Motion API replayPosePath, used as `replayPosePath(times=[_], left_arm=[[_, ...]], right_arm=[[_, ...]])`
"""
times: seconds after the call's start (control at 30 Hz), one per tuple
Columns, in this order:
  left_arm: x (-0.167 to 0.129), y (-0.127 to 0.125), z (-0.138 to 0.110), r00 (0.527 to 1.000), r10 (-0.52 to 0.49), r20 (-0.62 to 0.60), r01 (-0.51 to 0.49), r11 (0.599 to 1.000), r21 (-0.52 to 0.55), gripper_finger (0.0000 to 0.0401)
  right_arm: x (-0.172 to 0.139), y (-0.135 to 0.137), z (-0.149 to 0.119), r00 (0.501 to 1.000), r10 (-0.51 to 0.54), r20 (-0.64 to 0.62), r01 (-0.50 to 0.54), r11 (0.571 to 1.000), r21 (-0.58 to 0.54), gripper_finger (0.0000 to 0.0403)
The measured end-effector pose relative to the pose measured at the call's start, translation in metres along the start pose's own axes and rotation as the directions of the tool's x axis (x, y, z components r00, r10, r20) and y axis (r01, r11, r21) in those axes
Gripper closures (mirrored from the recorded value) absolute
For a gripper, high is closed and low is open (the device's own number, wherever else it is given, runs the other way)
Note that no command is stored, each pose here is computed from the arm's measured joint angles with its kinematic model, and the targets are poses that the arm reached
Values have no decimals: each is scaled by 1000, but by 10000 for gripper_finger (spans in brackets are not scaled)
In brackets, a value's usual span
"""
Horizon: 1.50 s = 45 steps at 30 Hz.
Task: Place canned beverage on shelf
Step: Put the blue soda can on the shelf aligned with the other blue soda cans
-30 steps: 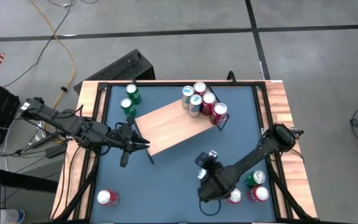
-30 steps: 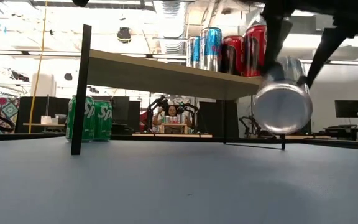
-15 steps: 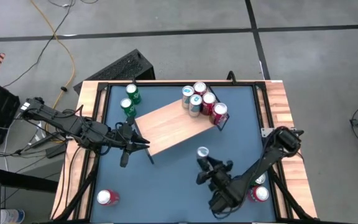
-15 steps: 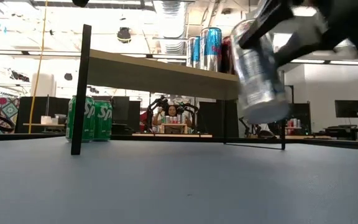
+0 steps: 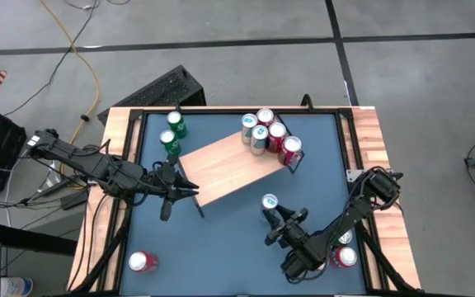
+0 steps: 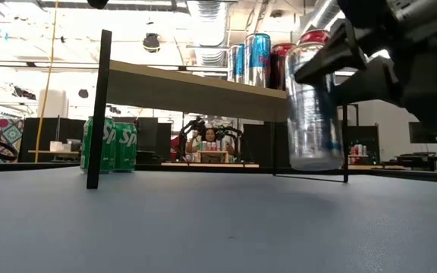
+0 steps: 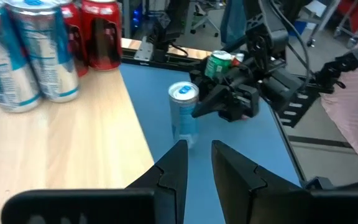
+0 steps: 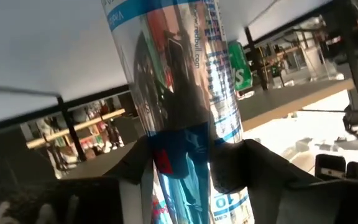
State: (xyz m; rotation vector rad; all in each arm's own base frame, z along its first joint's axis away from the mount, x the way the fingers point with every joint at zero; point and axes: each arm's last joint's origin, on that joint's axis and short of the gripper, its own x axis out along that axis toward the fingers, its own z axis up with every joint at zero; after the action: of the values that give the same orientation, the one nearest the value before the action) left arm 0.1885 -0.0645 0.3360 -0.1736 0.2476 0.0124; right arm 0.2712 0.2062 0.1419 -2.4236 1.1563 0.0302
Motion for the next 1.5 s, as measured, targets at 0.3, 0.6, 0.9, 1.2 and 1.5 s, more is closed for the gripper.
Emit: replayPosePath(times=[0.3,0.6,0.9,1.2,1.5], left_arm=[[0,1,1,999,38,14,-38,999,-4,342],[0,1,1,999,38,14,-38,999,-4,342],[0,1,1,999,38,13,-38,999,-3,342],[0,1,1,999,38,13,-38,999,21,342],[0,1,1,999,32,12,-32,999,26,299]], right_arm=[[4,-13,5,999,-19,37,12,983,186,155],[4,-12,7,992,8,128,-25,990,137,144],[10,-13,5,997,11,81,-22,991,134,143],[10,-14,5,997,4,75,-17,985,174,142],[11,-24,2,999,-16,52,2,961,277,142]])
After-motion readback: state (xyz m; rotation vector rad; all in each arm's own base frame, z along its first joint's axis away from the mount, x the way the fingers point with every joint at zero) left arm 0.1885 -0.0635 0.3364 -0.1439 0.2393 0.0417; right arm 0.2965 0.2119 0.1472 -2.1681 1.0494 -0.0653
